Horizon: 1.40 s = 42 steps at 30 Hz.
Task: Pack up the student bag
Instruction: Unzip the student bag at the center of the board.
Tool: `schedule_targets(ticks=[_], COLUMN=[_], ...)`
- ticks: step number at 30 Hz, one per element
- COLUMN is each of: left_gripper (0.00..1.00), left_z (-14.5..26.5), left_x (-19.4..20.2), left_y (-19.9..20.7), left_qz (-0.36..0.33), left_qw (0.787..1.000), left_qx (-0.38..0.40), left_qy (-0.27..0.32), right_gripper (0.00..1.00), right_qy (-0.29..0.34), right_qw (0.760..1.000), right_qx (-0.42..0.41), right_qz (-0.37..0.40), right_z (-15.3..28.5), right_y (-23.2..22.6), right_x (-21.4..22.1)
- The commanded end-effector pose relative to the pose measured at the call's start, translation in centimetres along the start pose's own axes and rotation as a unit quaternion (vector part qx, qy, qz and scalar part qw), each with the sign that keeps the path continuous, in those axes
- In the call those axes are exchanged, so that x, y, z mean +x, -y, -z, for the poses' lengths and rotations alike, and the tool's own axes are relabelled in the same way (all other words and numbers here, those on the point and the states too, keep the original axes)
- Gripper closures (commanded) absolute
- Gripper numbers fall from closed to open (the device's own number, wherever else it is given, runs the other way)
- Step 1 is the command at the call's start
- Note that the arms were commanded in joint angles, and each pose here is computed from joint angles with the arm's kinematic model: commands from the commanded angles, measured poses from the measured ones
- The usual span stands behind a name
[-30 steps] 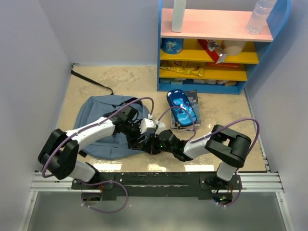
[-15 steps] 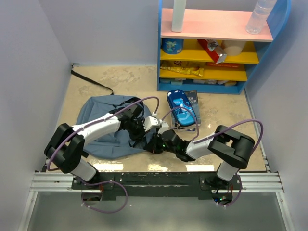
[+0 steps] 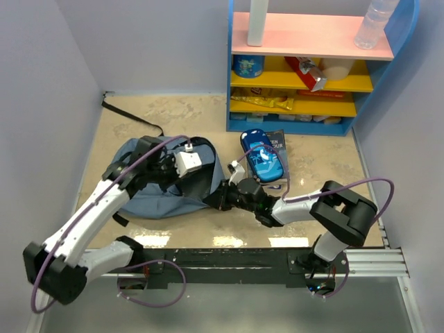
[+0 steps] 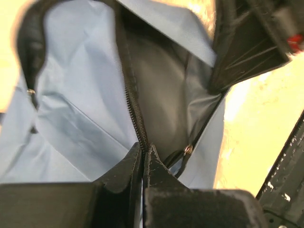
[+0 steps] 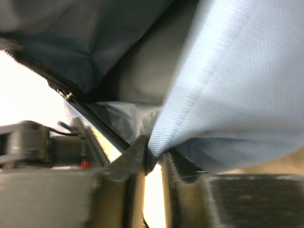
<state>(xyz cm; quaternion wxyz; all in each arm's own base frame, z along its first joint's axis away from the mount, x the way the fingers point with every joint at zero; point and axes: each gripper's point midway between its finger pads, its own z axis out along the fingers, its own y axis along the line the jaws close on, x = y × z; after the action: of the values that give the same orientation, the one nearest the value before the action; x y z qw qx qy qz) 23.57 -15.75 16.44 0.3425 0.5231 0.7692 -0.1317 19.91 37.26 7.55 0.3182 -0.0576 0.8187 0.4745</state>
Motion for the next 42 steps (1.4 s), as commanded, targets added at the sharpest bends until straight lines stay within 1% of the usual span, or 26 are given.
schedule_targets(ticks=[1, 3, 4, 6, 8, 9, 10, 12, 13, 15, 16, 18, 19, 21, 22, 23, 25, 26, 27, 28, 29, 30, 33, 42], left_gripper=[1.0, 1.0, 1.0, 1.0, 1.0, 1.0, 1.0, 1.0, 1.0, 1.0, 1.0, 1.0, 1.0, 1.0, 1.0, 1.0, 1.0, 1.0, 1.0, 1.0, 1.0, 1.0, 1.0, 1.0], left_z=[6.1, 7.6, 7.9, 8.5, 8.7, 8.6, 8.6, 8.0, 7.8, 7.3, 7.2, 6.9, 6.8, 6.7, 6.6, 6.5, 6.4, 6.3, 6.2, 6.2, 6.0, 6.0, 5.6, 4.7], left_x=[-4.1, -4.2, -4.2, -3.8, -3.7, -3.2, -3.0, -2.1, -1.8, -1.2, -1.1, -0.9, -0.8, -0.8, -0.7, -0.6, -0.5, -0.4, -0.3, -0.1, 0.2, 0.3, 0.7, 1.8], left_y=[-0.8, -0.8, -0.8, -0.1, 0.6, 1.0, 1.2, 1.6, 1.8, 2.3, 2.5, 2.8, 2.9, 3.1, 3.2, 3.3, 3.4, 3.5, 3.5, 3.5, 3.6, 3.7, 3.8, 4.2], left_qz=[-0.07, -0.074, -0.074, -0.085, -0.091, -0.099, -0.107, -0.117, -0.119, -0.128, -0.128, -0.129, -0.13, -0.13, -0.13, -0.13, -0.131, -0.132, -0.133, -0.134, -0.138, -0.141, -0.15, -0.156], left_qw=[0.991, 0.987, 0.985, 0.982, 0.98, 0.98, 0.98, 0.981, 0.981, 0.982, 0.982, 0.983, 0.983, 0.984, 0.984, 0.984, 0.984, 0.985, 0.984, 0.985, 0.985, 0.984, 0.984, 0.985], left_qx=[-0.07, -0.097, -0.107, -0.112, -0.106, -0.101, -0.097, -0.091, -0.088, -0.072, -0.069, -0.059, -0.055, -0.048, -0.044, -0.04, -0.039, -0.036, -0.035, -0.035, -0.032, -0.031, -0.026, -0.004], left_qy=[0.093, 0.108, 0.114, 0.129, 0.139, 0.137, 0.135, 0.128, 0.125, 0.118, 0.118, 0.115, 0.116, 0.116, 0.114, 0.112, 0.112, 0.109, 0.108, 0.106, 0.102, 0.101, 0.097, 0.075], right_gripper=[0.67, 0.55, 0.03, 0.01, 0.01, 0.01, 0.01, 0.01, 0.01, 0.01, 0.01, 0.01, 0.01, 0.01, 0.01, 0.01, 0.01, 0.01, 0.01, 0.01, 0.01, 0.01, 0.01, 0.01], right_qy=[-0.013, -0.017, -0.01, 0.001, 0.027, 0.035, 0.061, 0.073, 0.091, 0.095, 0.108, 0.091, 0.101, 0.087, 0.082, 0.06, 0.035, 0.011, -0.003, -0.034, -0.051, -0.055, -0.041, -0.08], right_qw=[0.999, 0.999, 0.999, 0.998, 0.997, 0.996, 0.995, 0.994, 0.992, 0.992, 0.991, 0.994, 0.994, 0.995, 0.996, 0.997, 0.999, 1.0, 1.0, 0.999, 0.999, 0.998, 0.999, 0.996], right_qx=[0.016, 0.023, 0.021, 0.026, 0.026, 0.035, 0.025, 0.018, 0.009, -0.001, -0.006, -0.014, -0.017, -0.011, -0.017, -0.006, -0.012, -0.001, 0.002, -0.004, 0.005, 0.006, 0.004, -0.031], right_qz=[0.033, 0.029, 0.035, 0.054, 0.067, 0.071, 0.076, 0.083, 0.082, 0.08, 0.075, 0.055, 0.049, 0.042, 0.043, 0.037, 0.022, 0.011, 0.001, -0.008, -0.014, -0.015, -0.021, -0.037], right_z=[0.1, 0.6, 0.7, 1.8, 2.5, 3.0, 3.7, 4.3, 4.4, 4.4, 4.3, 3.5, 3.4, 2.4, 2.2, 1.2, 0.5, -0.1, -0.5, -0.5, -0.5, -0.5, -0.7, -4.0], right_y=[-0.6, -1.1, -1.8, -2.7, -4.2, -4.4, -5.8, -6.8, -7.9, -8.7, -9.2, -8.9, -8.9, -8.3, -8.9, -7.9, -7.8, -6.8, -6.6, -6.5, -6.0, -5.8, -5.6, -5.2], right_x=[-0.9, -1.3, -2.1, -3.4, -5.5, -6.2, -8.4, -10.0, -12.0, -13.3, -15.1, -15.7, -17.1, -17.1, -17.5, -16.6, -15.9, -15.0, -14.6, -13.7, -13.0, -12.7, -13.4, -12.1])
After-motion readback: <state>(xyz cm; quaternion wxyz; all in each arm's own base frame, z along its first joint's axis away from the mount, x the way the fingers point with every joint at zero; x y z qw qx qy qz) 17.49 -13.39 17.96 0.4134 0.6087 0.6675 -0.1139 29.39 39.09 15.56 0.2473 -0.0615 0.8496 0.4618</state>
